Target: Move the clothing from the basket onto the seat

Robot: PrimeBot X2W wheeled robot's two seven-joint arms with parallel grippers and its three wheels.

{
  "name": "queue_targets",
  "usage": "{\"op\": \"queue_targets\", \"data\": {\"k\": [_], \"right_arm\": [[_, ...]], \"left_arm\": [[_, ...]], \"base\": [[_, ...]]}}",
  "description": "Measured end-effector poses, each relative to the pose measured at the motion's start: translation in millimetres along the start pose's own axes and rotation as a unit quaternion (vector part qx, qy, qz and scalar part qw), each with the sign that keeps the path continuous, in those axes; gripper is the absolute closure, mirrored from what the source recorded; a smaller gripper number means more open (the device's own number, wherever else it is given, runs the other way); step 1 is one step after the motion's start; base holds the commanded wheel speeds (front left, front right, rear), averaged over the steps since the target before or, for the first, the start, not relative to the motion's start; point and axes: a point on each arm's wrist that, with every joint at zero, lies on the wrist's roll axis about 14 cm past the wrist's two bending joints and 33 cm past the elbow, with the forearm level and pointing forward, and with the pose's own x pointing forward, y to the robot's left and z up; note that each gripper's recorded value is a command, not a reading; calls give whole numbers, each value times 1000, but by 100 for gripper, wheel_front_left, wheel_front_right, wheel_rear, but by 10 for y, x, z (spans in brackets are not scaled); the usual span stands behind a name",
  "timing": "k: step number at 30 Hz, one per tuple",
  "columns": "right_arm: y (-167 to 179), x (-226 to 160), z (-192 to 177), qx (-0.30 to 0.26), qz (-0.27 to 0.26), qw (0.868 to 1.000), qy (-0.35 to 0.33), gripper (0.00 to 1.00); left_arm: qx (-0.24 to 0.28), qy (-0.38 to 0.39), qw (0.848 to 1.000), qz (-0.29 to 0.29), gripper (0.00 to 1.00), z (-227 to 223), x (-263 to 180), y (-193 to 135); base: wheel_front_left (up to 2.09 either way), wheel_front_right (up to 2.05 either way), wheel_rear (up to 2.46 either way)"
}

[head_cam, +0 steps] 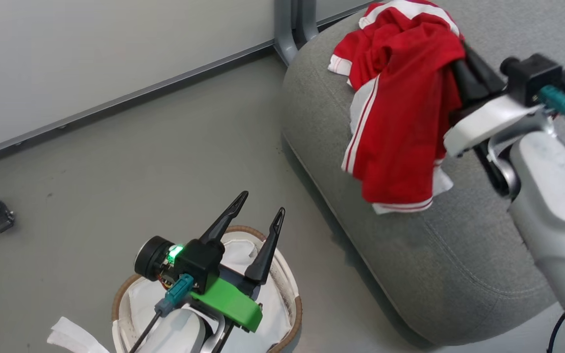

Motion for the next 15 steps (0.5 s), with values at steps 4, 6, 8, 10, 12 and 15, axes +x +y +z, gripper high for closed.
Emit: {"op": "queue_targets", "data": {"k": [4,6,8,10,12,15], "right_arm": [[-297,385,546,-31,-24,997,-71,100],[-472,533,770,-50,-41,993,-98,100],[-672,644,922,-61,-64,989,-117,100],[-893,735,1036,-74,-90,984,-132,100],[-1062,814,1102,-100,-106,980,-138,100],[-1208,946,924,-131,-115,978,-114,100]], "left_arm": [[4,-3,1000,15,0,18,-66,94],[6,-5,1000,18,0,17,-63,143],[7,-5,1000,20,0,2,-53,186],[6,-4,1000,24,0,-26,-47,246],[4,-3,1000,29,0,-54,-39,313],[6,-3,1000,29,0,-89,-1,398]], "base": [[0,0,0],[0,0,0],[0,0,0],[0,0,0],[0,0,0],[0,0,0]]}}
